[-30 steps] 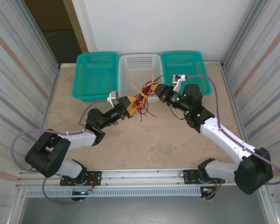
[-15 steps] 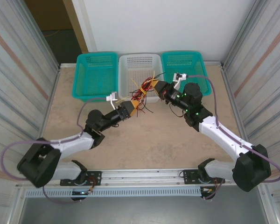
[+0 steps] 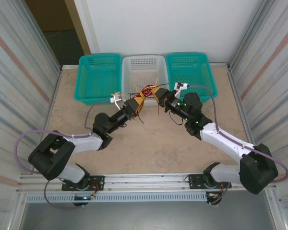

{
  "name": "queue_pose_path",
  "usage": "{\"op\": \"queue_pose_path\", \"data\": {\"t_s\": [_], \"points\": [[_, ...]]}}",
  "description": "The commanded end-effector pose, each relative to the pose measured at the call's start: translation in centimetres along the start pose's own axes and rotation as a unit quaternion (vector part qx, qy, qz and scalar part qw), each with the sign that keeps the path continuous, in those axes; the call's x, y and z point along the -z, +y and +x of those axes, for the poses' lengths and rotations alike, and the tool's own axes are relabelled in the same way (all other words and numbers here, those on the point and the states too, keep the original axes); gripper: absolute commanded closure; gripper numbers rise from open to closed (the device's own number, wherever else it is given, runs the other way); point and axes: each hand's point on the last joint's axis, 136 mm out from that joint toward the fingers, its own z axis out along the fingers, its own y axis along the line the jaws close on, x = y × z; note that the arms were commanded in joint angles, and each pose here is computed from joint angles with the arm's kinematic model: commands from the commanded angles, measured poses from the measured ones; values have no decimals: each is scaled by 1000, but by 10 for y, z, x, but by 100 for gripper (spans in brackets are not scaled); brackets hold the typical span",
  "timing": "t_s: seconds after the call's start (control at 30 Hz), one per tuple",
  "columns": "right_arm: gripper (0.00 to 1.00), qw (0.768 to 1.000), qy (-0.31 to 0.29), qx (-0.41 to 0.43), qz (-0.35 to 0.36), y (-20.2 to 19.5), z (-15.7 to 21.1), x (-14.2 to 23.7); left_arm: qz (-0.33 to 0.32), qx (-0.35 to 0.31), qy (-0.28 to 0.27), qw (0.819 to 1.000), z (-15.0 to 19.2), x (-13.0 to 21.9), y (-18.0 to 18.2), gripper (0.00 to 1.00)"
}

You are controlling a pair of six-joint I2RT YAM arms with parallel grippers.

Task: Untangle the cables

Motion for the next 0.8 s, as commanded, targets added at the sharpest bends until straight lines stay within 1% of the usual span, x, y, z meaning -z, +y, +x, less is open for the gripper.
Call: {"op": "queue_pose_path", "data": {"t_s": [0.0, 0.1, 0.13, 0.2, 0.3, 0.33, 0.4, 0.43, 0.53, 0.6, 0.67, 0.7, 0.77], "points": [[100, 999, -10, -12, -37, 19, -6, 0, 36, -28, -51, 998, -27, 5, -25, 28], [100, 999, -14, -17, -40, 19, -8, 2, 32, -27, -62, 997, -34, 8, -23, 36], [100, 999, -15, -16, -42, 21, -9, 2, 30, -24, -66, 997, -35, 9, -22, 36], [100, 999, -17, -15, -43, 23, -10, 4, 23, -16, -72, 997, -36, 12, -17, 33], [100, 999, -17, -15, -41, 21, -9, 3, 16, 5, -90, 996, -42, 13, -12, 33], [100, 999, -15, -14, -41, 20, -7, 2, 19, 4, -91, 996, -44, 10, -14, 35], [100, 999, -13, -16, -39, 16, -4, 1, 30, -12, -81, 996, -45, 3, -21, 44], [100, 999, -12, -16, -37, 15, -3, 0, 33, -13, -78, 996, -45, 0, -22, 46], [100, 999, -7, -14, -32, 11, 4, 0, 33, -9, -68, 997, -44, -9, -18, 54], [100, 1000, -5, -10, -24, 7, 8, 2, 32, -18, -66, 997, -46, -12, -17, 61], [100, 1000, -3, -5, -14, 3, 11, 5, 30, -30, -72, 997, -50, -11, -16, 66], [100, 1000, -2, -1, -7, 1, 12, 7, 29, -36, -76, 996, -54, -9, -16, 68], [100, 1000, 1, 10, 6, -3, 16, 10, 27, -43, -79, 996, -58, -8, -15, 67]]}}
